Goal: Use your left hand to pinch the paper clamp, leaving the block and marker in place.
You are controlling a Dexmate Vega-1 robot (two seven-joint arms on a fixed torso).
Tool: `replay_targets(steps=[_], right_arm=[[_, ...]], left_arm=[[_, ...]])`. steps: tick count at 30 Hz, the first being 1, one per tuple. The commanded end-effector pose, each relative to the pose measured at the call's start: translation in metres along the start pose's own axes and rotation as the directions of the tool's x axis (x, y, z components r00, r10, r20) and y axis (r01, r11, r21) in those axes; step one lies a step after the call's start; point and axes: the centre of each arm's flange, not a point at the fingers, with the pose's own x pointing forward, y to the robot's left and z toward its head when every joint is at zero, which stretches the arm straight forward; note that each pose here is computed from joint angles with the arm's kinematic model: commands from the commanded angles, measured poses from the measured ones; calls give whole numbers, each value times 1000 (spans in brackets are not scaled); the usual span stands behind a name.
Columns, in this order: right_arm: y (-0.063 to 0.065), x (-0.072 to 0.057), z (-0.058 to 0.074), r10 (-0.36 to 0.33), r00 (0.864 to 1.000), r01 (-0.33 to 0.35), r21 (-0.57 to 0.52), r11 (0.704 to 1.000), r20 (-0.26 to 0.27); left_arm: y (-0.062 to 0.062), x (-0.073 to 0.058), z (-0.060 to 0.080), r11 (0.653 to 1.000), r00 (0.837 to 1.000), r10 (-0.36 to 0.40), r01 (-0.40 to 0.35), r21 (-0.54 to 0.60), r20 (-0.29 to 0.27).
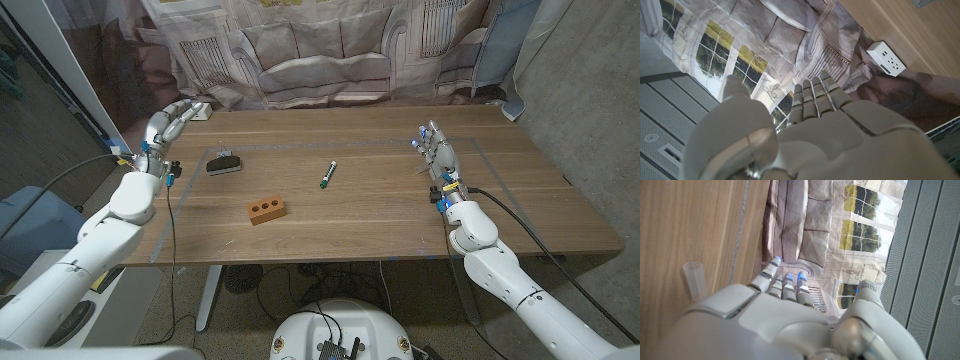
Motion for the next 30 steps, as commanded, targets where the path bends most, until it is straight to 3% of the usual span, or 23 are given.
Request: replay_targets(steps=[1,12,30], right_arm=[[5,-10,2,-28,1000,28,-11,1000,6],[5,-9,1,-36,999,36,-8,999,3],[3,-9,3,-50,999,50,-4,999,6]], left_arm=[[15,15,10,985,1000,2,0,174,-12],[19,22,25,936,998,-34,48,348,-47],[21,28,27,887,991,-22,80,456,-130]])
